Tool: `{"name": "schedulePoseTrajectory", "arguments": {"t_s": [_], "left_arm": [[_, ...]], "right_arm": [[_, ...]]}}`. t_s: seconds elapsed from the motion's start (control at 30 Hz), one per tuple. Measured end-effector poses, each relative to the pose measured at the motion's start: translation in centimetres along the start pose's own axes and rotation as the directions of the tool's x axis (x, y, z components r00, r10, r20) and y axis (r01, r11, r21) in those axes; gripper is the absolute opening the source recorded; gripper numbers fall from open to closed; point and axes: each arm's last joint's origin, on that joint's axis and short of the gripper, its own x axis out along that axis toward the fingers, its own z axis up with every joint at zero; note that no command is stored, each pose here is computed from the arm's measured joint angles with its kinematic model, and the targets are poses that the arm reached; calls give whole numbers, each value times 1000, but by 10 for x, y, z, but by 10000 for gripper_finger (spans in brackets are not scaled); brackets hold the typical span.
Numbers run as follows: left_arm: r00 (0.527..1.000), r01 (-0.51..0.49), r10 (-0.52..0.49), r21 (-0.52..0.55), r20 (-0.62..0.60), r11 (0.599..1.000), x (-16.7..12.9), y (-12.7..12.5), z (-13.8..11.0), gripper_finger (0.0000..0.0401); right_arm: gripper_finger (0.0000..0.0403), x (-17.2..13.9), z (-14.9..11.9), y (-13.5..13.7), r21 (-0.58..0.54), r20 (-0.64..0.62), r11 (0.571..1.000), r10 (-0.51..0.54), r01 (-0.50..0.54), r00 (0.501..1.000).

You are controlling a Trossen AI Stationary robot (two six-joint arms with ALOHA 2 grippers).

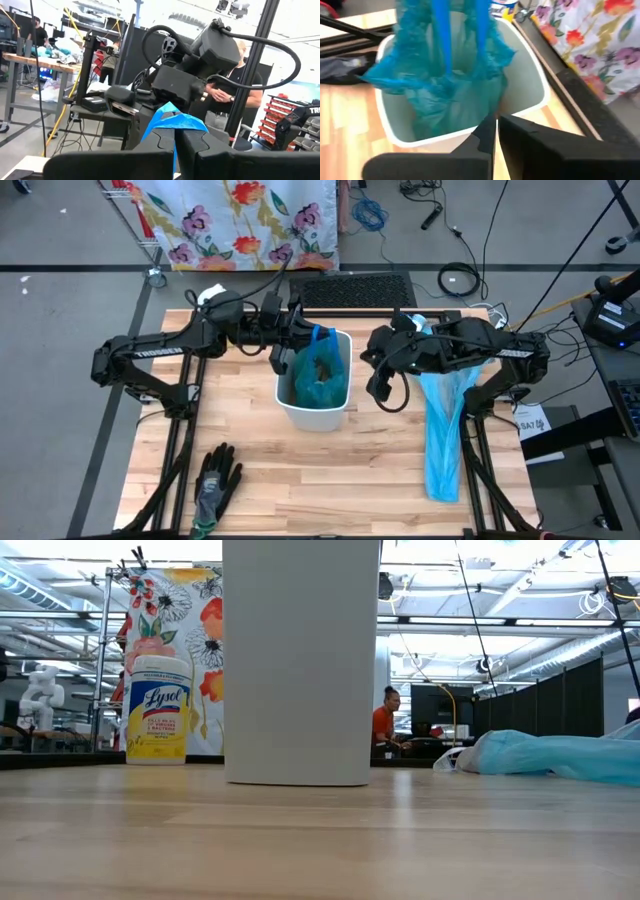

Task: Place trash/remove bag and relplace
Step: Close the blue trash bag

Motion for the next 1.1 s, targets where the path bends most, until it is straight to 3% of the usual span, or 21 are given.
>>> {"name": "schedulePoseTrajectory", "arguments": {"t_s": [0.3, 0.53, 0.7, 0.93, 1.1], "left_arm": [[1000, 29, -29, -2, -11, 1000, -1, -2, 2, 4], [999, 32, -32, 13, 4, 999, -10, -11, 24, 4], [999, 27, -26, 21, -23, 999, -10, -12, 28, 4], [999, 19, -18, 16, -39, 1000, -10, -12, 26, 4], [999, 16, -16, 17, -33, 1000, -10, -12, 26, 4]], "right_arm": [[1, 4, 13, -20, -20, 74, 999, -47, 48, 996], [0, 6, 37, -15, -119, 255, 988, 127, -100, 958], [0, 23, 50, -7, -203, 305, 960, 250, -194, 919], [0, 42, 60, 5, -296, 340, 922, 344, -248, 875], [0, 48, 70, 8, -341, 422, 913, 361, -224, 832]]}}
